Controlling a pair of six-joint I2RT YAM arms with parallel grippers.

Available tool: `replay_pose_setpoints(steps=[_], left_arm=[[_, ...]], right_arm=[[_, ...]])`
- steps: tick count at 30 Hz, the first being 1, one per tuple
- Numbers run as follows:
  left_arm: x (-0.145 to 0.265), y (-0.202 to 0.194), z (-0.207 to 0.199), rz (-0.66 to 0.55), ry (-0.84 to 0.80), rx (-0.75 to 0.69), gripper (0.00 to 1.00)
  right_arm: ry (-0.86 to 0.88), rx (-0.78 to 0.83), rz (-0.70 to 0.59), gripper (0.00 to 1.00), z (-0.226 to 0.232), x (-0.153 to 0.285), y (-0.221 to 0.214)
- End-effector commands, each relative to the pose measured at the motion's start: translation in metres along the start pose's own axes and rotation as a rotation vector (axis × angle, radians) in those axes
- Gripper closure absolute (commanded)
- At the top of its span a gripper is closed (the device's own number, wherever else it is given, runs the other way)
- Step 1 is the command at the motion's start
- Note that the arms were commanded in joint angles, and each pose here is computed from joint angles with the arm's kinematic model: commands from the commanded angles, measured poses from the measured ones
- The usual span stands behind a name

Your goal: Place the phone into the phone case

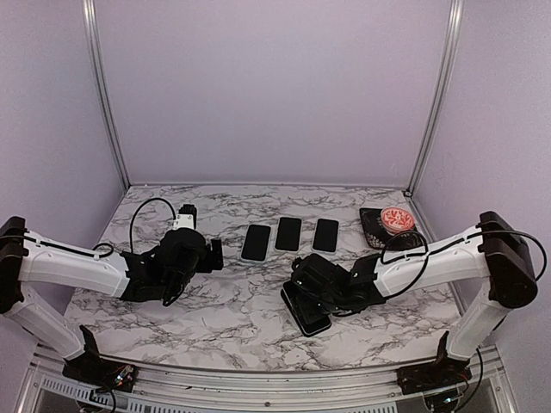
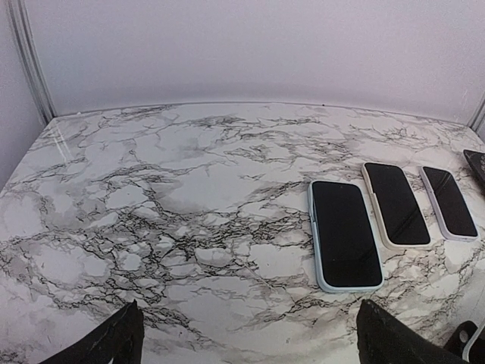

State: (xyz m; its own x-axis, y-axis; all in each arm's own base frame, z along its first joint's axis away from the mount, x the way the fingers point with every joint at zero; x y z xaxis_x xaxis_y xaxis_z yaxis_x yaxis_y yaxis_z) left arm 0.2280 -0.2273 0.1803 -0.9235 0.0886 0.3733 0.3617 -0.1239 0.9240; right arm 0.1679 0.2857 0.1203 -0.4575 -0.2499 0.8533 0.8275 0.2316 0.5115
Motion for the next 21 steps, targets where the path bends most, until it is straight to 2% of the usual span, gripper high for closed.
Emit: replay_pose_setpoints(steps=[1,5,7,9,11,14,18,21], left_arm=[[-0.002,-0.002,0.000,0.006,0.022,-0.024,0.01],[-0.004,-0.001,-0.001,0.006,0.029,-0.034,0.01],[-0.005,-0.001,-0.003,0.007,0.029,-0.040,0.01],[-0.006,0.000,-0.004,0.008,0.027,-0.045,0.01],[-0.006,0.000,-0.004,0.009,0.025,-0.044,0.01],[-0.005,-0.001,-0.003,0.009,0.031,-0.047,0.01],[-0.005,-0.002,-0.003,0.013,0.030,-0.052,0.01],[-0.006,-0.002,-0.003,0.017,0.027,-0.052,0.01]], right_arm=[[0.052,0.019,0.071,1.00,0.002,-0.003,-0.013],[0.037,0.004,0.123,0.98,-0.004,-0.001,-0.022],[-0.018,0.026,0.144,0.83,-0.007,-0.005,-0.023],[-0.066,0.052,0.150,0.50,-0.004,-0.004,-0.015],[-0.118,0.079,0.169,0.23,-0.005,0.001,-0.011],[-0.119,0.104,0.202,0.02,-0.003,0.006,-0.007],[-0.104,0.133,0.269,0.01,0.000,0.011,-0.008],[-0.081,0.134,0.371,0.01,-0.001,0.002,-0.017]])
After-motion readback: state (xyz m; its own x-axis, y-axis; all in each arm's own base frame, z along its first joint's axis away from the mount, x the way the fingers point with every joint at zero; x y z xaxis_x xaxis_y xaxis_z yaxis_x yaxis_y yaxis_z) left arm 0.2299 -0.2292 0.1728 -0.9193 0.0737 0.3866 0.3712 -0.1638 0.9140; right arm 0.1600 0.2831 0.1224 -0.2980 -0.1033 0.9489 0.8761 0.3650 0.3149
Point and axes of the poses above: each gripper's point midway between its finger pads, its own x axis back along the fingers, its own z axis along the line the jaws close on, y = z × x, the point moved 9 cm from there along x, back along the fingers, and after that the axes turned 9 degrees about -x, right-handed, at the moved point
